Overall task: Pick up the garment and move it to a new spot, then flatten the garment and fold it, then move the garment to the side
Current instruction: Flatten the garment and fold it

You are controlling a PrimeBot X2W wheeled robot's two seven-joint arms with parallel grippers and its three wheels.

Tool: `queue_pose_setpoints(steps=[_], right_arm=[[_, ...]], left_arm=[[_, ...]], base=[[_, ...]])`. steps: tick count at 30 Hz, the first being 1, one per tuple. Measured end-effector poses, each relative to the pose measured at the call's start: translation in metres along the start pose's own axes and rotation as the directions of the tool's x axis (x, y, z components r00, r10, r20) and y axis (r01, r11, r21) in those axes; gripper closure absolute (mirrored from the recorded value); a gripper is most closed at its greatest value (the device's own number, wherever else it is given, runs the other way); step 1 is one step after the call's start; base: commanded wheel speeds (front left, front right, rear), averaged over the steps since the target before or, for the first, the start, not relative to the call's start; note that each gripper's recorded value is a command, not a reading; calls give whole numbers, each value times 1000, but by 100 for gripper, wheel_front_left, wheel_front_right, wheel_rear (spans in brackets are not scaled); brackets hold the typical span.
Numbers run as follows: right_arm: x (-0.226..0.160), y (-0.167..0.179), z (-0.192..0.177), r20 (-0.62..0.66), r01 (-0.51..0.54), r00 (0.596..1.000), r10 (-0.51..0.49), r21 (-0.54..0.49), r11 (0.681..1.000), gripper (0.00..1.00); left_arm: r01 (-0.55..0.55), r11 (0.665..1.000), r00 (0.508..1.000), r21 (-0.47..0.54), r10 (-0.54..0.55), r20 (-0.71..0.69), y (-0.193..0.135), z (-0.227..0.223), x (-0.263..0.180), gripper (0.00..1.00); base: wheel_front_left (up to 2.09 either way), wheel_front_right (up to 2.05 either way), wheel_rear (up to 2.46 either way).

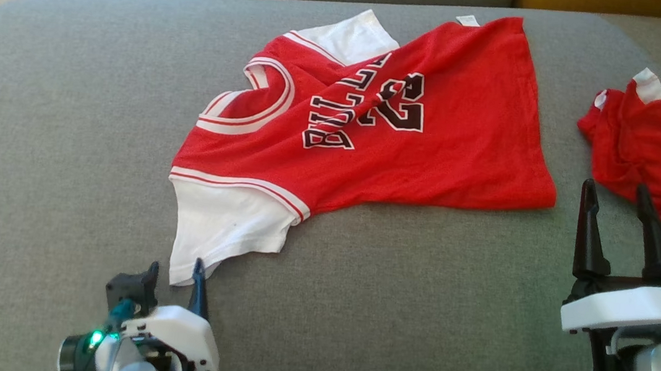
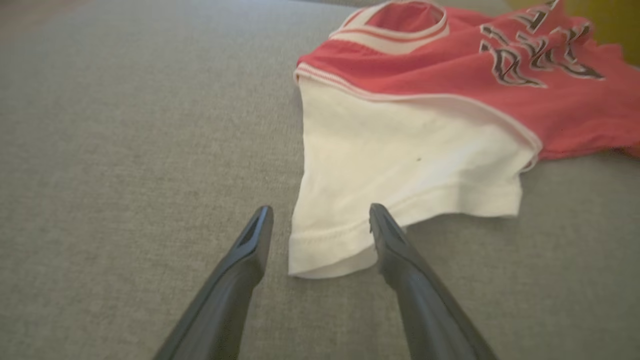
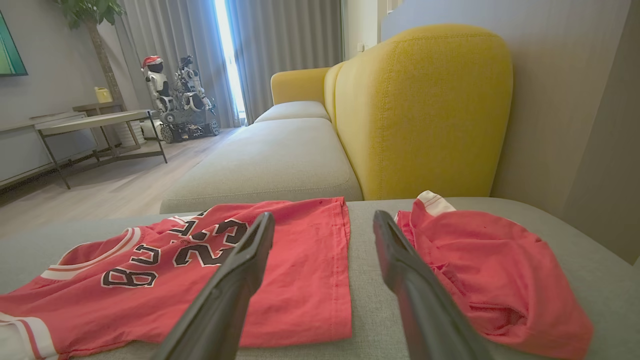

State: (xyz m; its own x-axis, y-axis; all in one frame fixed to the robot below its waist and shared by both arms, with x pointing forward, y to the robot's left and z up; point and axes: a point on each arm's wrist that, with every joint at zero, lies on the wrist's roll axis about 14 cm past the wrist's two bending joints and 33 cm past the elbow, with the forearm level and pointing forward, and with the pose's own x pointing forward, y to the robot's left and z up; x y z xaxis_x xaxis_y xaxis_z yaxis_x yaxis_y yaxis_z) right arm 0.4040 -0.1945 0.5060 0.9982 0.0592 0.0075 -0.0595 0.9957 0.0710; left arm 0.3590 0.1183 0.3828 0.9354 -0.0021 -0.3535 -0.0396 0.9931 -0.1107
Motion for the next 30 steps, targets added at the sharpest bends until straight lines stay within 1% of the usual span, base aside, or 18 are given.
queue_pose_setpoints(steps=[3,8,17,18,19,20,24,30], right_arm=[[-1,-3,-2,-7,9,1000,-9,-1,1000,0],[-2,-8,-6,-17,23,1000,-23,-2,1000,0],[-4,-14,-6,-18,43,999,-44,-8,999,0],[-4,-15,-6,-19,46,999,-47,-9,999,0],[-3,-16,-7,-23,49,999,-49,-10,999,0],[-3,-16,-9,-31,49,998,-50,-9,999,0],[-1,-11,-19,-66,41,997,-41,3,999,0],[2,-5,-34,-110,31,994,-28,24,999,0]], left_arm=[[-22,999,999,24,23,-44,6,-10,8,0],[-40,998,997,42,43,-65,11,-11,22,0],[8,999,994,38,-4,-112,7,-18,27,0],[13,999,994,34,-9,-113,7,-18,27,13],[18,999,993,27,-15,-114,6,-18,27,58],[24,999,993,24,-21,-115,6,-18,27,100],[61,998,991,-4,-61,-123,-1,-19,25,100],[60,998,992,-24,-63,-107,-1,-15,24,100]], base=[[0,0,0],[0,0,0],[0,0,0],[0,0,0],[0,0,0],[0,0,0],[0,0,0],[0,0,0]])
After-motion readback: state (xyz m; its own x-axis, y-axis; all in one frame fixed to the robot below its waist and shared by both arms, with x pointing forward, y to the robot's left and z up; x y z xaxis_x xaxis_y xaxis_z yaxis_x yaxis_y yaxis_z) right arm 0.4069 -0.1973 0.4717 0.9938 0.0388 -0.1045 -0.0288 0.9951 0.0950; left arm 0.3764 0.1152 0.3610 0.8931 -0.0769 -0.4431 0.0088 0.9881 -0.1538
